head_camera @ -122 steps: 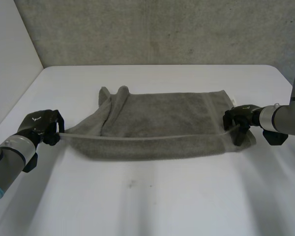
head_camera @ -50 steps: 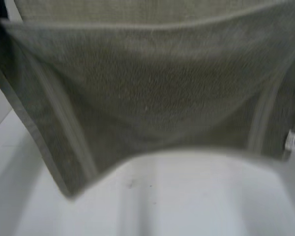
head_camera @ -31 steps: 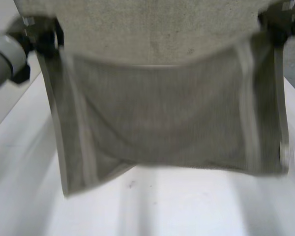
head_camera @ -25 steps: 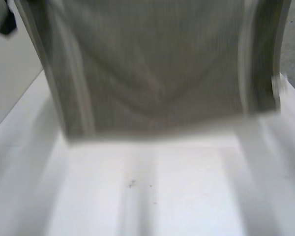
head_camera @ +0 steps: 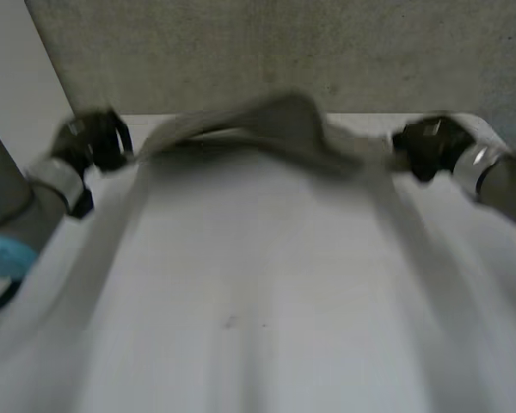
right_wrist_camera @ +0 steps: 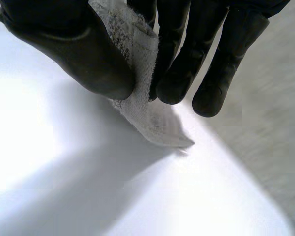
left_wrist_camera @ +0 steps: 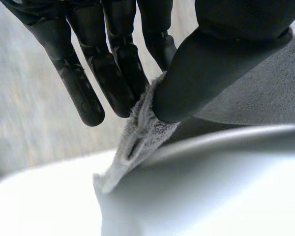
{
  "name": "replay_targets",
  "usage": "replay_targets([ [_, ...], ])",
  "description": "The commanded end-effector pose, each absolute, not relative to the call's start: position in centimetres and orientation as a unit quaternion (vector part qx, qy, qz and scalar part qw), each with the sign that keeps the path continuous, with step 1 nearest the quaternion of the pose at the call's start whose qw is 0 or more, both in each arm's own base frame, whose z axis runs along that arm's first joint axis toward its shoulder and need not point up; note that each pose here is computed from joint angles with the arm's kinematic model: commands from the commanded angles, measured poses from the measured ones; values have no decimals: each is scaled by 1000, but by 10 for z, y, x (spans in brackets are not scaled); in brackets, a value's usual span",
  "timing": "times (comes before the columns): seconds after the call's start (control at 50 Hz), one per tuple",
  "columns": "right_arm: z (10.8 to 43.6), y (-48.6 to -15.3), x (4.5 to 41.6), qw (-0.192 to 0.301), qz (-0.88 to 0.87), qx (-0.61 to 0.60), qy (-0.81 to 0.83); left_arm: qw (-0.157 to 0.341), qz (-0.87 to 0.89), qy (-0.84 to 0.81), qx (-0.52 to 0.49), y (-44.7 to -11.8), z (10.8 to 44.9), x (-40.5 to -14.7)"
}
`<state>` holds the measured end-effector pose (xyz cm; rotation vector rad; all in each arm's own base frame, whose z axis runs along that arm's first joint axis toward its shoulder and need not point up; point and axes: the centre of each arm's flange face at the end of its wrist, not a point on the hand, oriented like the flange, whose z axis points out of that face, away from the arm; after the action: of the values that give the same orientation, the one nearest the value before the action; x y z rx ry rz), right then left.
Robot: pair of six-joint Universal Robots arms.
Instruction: Fold the towel.
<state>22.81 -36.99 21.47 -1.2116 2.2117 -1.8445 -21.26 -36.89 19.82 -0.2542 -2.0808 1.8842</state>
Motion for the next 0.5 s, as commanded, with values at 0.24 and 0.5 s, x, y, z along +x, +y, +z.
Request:
replay_targets([
  [0.24, 215, -311, 169, -49, -517, -398, 756, 16, 565, -800, -201, -286, 154, -165],
  [0.5, 263, -275, 127, -117, -443, -474, 752, 36, 590, -770, -239, -228, 231, -154],
])
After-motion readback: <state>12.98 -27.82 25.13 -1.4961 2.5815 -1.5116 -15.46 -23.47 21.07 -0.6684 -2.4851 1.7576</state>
